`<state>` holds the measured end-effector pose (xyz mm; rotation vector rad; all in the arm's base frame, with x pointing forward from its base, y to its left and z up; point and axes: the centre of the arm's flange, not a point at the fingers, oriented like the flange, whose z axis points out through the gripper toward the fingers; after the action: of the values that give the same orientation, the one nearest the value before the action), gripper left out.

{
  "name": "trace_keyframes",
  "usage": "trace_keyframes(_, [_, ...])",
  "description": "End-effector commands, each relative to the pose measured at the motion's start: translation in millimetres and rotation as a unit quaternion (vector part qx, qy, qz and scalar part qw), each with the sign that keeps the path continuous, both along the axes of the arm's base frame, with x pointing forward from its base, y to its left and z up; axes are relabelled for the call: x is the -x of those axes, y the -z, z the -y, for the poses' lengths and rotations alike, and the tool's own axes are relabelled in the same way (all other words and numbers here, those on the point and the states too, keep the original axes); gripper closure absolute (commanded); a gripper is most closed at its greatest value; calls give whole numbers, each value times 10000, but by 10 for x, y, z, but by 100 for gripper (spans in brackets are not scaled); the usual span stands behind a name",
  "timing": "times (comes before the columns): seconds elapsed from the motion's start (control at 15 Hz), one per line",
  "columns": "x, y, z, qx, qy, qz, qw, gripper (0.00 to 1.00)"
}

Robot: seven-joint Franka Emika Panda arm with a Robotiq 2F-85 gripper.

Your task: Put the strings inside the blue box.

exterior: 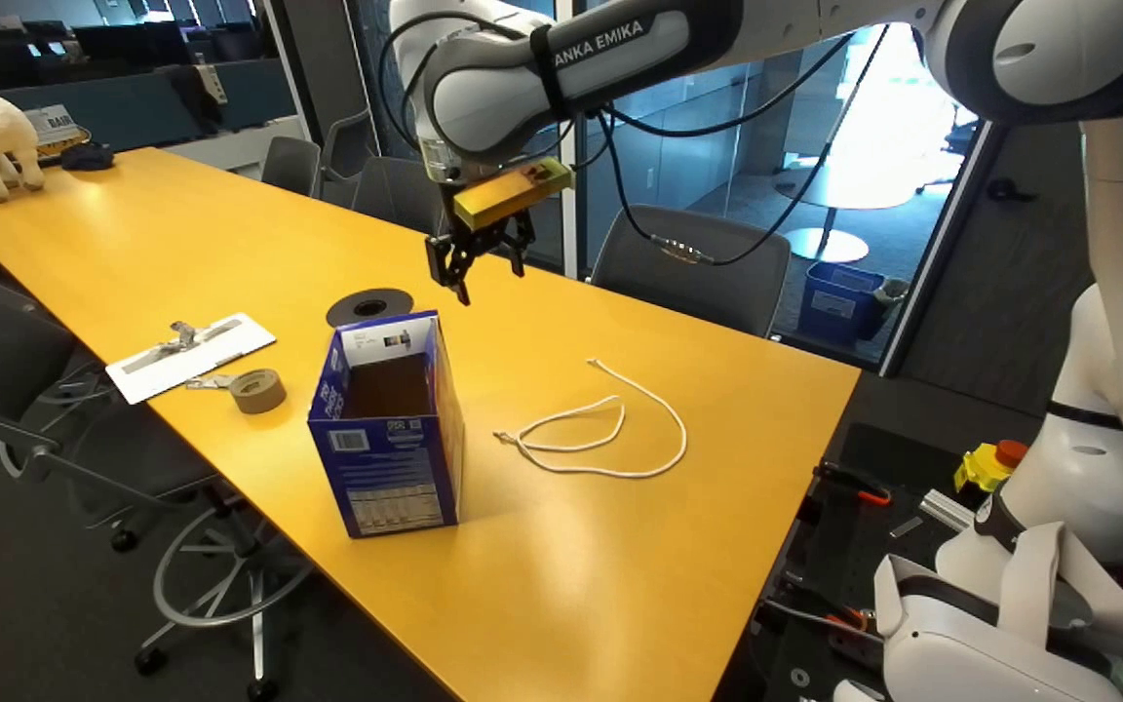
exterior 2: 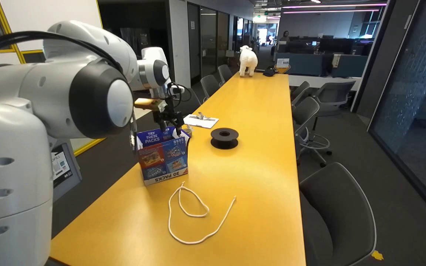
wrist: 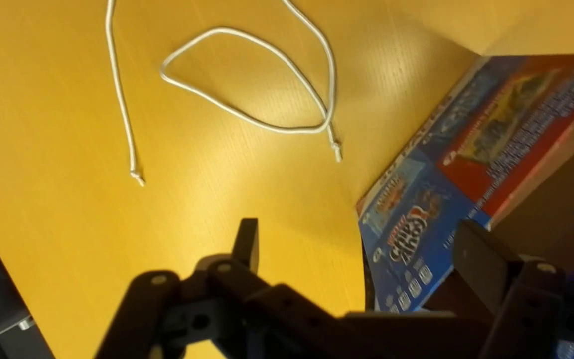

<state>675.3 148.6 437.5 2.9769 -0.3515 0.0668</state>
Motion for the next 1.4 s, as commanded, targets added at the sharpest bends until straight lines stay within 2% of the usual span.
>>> trace_keyframes(0.0, [330,403,330,226,-388,-223,9987,0])
trace_keyframes(0.27, [276,988,658,292,-693,-368,9965,0])
trace_keyframes(0.4, [258,1299,790,267,-1056,-444,9931,0])
trace_keyframes(0.8, [140,2088,970,240,-2228,-390,9738,0])
trace_keyframes(1.13, [78,2574,825,90,-2942,-503,9544,0])
trace_keyframes(1.33, [65,2735,773,-11,-3232,-580,9446,0])
